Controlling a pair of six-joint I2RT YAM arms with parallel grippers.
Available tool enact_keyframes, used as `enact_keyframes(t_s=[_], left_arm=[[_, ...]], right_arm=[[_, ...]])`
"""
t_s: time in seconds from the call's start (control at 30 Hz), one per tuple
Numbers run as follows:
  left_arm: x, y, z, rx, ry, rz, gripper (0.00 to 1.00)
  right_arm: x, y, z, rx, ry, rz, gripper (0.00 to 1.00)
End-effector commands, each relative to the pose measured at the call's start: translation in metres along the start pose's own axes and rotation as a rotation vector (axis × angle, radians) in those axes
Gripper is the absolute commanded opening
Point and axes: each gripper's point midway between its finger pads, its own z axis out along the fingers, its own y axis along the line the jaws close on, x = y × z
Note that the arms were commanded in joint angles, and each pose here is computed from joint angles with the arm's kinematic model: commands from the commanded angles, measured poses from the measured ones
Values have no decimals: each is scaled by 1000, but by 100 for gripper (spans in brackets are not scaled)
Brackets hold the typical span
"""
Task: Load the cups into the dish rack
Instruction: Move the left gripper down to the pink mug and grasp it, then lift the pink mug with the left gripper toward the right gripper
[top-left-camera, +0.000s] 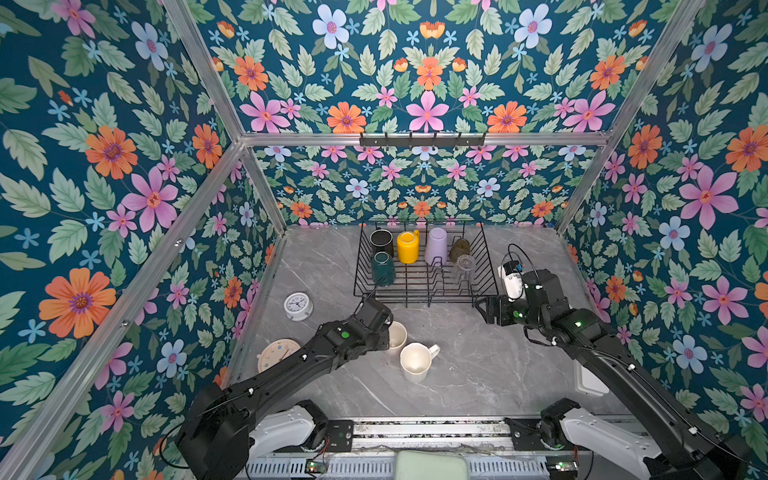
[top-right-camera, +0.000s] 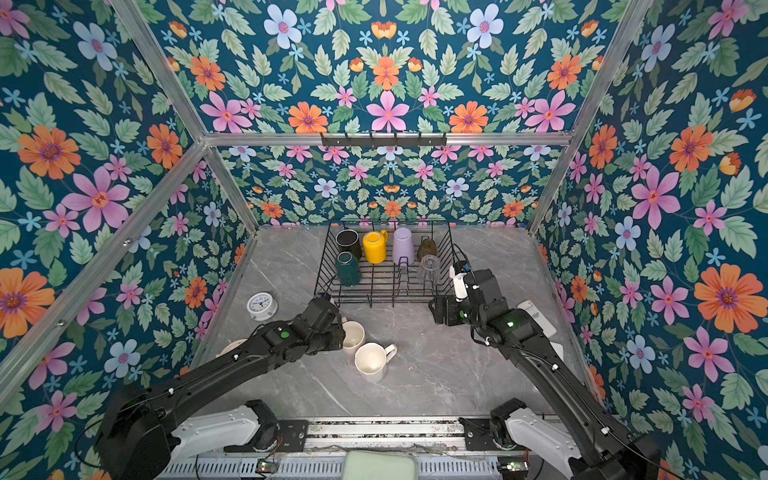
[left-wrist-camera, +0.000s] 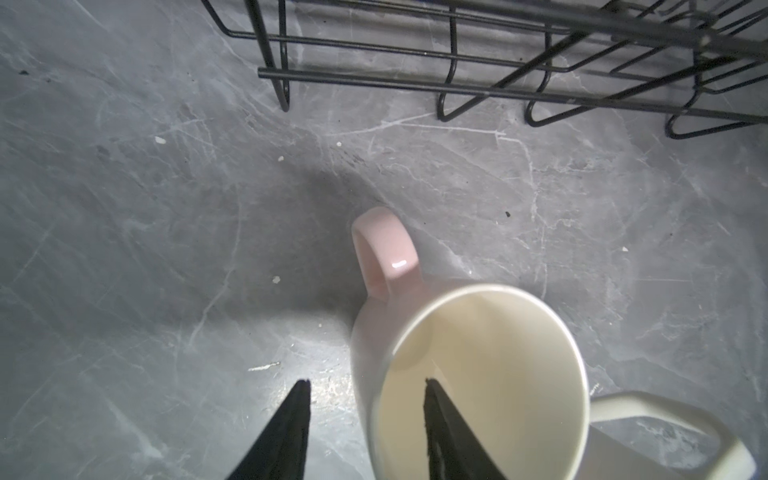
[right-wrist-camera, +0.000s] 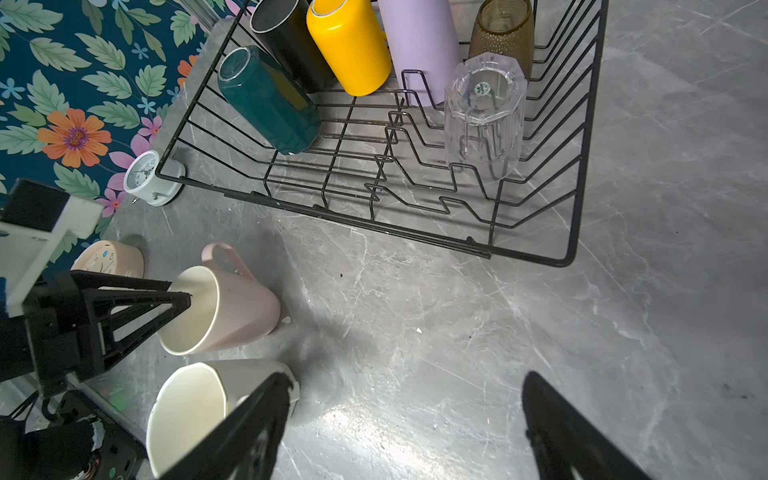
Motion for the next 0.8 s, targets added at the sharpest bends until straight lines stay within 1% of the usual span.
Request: enact_keyframes(t_s=[0.0,0.2,0.37,0.47,0.53,0.63,0.7,0.77], left_arm=[[-5,1,4,-13,-23,-4,45],[-4,-1,11,-14,-15,-3,42],[-2,0,15,-23,-6,2,35],[-2,3,15,-36,-10,1,25],[-2,7,13,-54,-16,-4,15],[-1,12,10,-69,-23,-11,3],[-2,13,7,-70,-32,-15,0],[-2,15,3,-75,-38,-18,0]], right_arm=[[2,1,-1,-10,1,-12,87],[6,1,-3,-14,-1,-5,87],[8,1,-3,-19,1,-2,87],[10,1,-2,-23,4,-3,88],[11,2,-1,-28,3,-3,88],[11,3,2,-36,7,-3,89],[12,2,3,-34,9,0,89],[12,3,3,-38,10,0,89]])
